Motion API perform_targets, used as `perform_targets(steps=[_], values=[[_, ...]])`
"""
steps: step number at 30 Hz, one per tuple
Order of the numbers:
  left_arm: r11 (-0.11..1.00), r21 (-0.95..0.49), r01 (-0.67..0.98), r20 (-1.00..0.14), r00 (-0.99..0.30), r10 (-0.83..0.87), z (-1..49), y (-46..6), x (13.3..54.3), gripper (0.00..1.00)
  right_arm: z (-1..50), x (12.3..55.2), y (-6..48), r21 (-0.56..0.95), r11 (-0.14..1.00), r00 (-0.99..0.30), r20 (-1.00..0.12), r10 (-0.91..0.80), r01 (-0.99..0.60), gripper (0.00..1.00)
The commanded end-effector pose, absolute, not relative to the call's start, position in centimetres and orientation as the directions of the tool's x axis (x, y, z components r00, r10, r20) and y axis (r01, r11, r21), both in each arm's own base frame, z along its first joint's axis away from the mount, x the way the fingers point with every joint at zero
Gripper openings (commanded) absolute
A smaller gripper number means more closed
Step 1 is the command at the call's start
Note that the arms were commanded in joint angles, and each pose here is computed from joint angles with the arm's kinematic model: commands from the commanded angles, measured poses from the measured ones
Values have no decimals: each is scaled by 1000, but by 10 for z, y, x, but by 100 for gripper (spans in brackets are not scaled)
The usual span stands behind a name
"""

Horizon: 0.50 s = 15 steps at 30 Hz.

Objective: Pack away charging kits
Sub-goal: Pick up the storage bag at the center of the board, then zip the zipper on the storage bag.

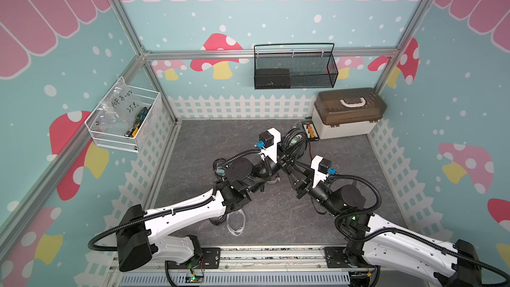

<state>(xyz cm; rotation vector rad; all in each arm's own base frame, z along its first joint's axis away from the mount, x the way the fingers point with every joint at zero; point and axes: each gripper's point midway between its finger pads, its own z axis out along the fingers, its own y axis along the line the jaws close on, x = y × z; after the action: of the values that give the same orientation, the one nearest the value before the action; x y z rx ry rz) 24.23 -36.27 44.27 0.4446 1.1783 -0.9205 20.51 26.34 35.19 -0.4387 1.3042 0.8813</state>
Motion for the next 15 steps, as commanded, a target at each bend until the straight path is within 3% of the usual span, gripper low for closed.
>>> perform_targets(steps=[1, 8, 15], values=[[588, -139, 797, -903, 143, -406, 461, -360, 242, 0, 380, 202, 265, 195, 592, 48, -928, 369, -782, 28], [627, -152, 764, -901, 154, -406, 455, -355, 249, 0, 385, 200, 268, 196, 572, 46, -924, 380, -797, 17], [631, -165, 758, -899, 147, -412, 454, -352, 250, 0, 384, 204, 263, 213, 594, 44, -921, 387, -776, 23]])
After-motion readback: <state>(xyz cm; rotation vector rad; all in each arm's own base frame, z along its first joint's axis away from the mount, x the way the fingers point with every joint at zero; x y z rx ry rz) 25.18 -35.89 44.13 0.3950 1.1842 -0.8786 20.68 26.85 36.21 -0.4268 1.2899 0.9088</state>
